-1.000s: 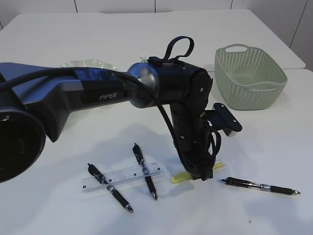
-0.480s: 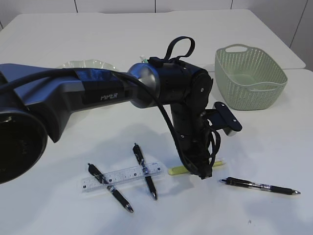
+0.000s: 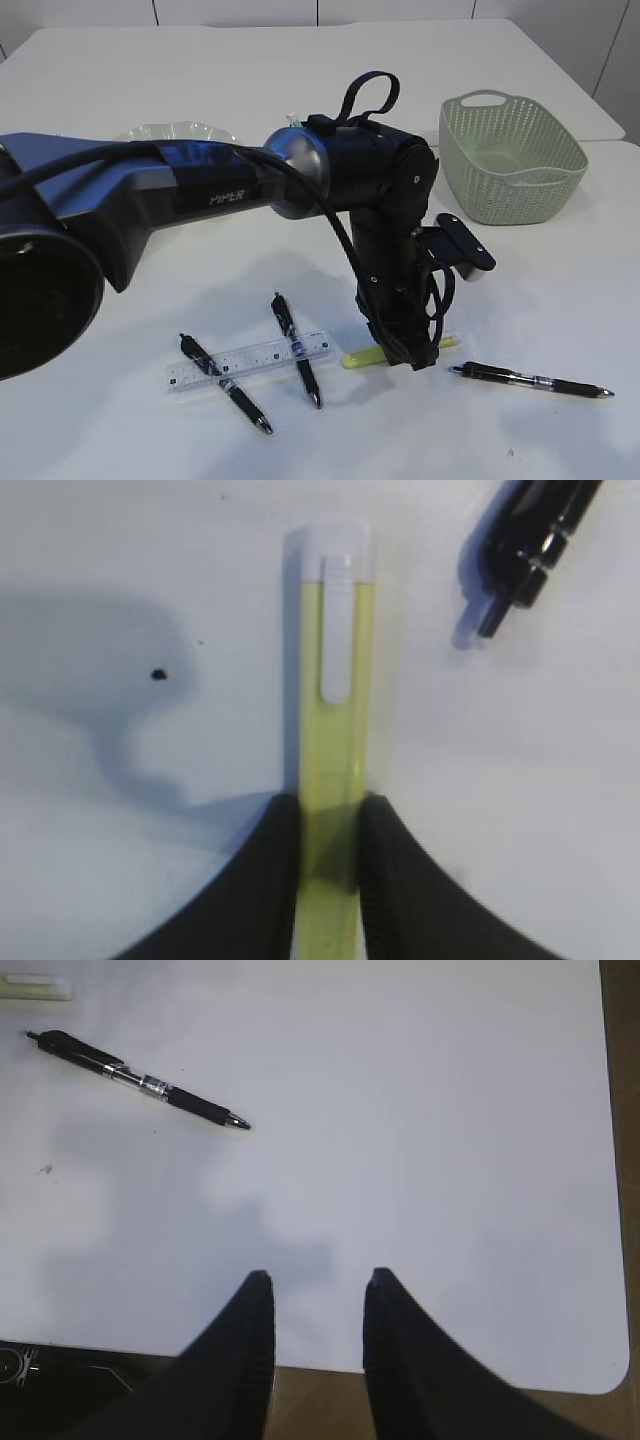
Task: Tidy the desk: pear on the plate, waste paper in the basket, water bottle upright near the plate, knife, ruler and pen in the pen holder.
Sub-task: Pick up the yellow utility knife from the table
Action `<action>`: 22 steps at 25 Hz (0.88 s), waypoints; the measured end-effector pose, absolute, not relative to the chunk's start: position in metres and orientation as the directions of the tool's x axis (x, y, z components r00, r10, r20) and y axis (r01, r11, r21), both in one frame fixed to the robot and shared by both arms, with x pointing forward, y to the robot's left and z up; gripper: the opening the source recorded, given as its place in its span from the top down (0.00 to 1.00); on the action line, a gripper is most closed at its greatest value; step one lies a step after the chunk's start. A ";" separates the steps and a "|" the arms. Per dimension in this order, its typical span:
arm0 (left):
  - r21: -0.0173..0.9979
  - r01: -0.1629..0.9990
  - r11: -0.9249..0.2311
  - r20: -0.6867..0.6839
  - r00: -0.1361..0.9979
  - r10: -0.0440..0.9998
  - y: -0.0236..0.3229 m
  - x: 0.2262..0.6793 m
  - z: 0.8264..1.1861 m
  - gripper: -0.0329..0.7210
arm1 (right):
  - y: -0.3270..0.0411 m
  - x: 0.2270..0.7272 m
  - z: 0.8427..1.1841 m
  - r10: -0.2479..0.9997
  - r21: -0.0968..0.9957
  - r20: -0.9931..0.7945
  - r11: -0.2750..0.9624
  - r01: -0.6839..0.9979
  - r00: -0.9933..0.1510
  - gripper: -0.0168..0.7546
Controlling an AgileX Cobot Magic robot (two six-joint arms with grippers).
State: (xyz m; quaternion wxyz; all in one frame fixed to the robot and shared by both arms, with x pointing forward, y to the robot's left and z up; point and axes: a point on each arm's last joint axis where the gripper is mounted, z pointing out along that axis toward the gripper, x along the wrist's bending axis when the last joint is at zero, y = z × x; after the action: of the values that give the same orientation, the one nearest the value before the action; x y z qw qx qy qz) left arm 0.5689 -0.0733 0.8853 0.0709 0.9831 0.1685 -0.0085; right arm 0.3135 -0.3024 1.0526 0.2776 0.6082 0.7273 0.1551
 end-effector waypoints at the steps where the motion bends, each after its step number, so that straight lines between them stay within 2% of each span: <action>1: 0.132 0.338 -0.932 -0.046 0.941 0.335 -0.074 0.569 0.886 0.81 | -0.302 0.313 1.053 0.971 0.563 -0.215 0.212 0.799 -0.106 0.64; 8: 0.118 0.358 -0.926 -0.082 0.933 0.350 -0.080 0.571 0.893 0.82 | -0.302 0.313 1.053 0.971 0.563 -0.215 0.212 0.799 -0.106 0.64; 22: 0.192 0.390 -0.900 -0.063 0.920 0.386 -0.085 0.576 0.924 0.82 | -0.302 0.313 1.053 0.971 0.563 -0.215 0.212 0.799 -0.106 0.64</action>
State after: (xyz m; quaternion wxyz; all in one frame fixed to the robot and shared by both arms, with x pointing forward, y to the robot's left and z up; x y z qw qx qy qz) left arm 0.5759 -0.0854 0.9243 0.1010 0.9747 0.1990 -0.0115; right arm 0.3135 -0.3024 1.0526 0.2776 0.6082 0.7273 0.1551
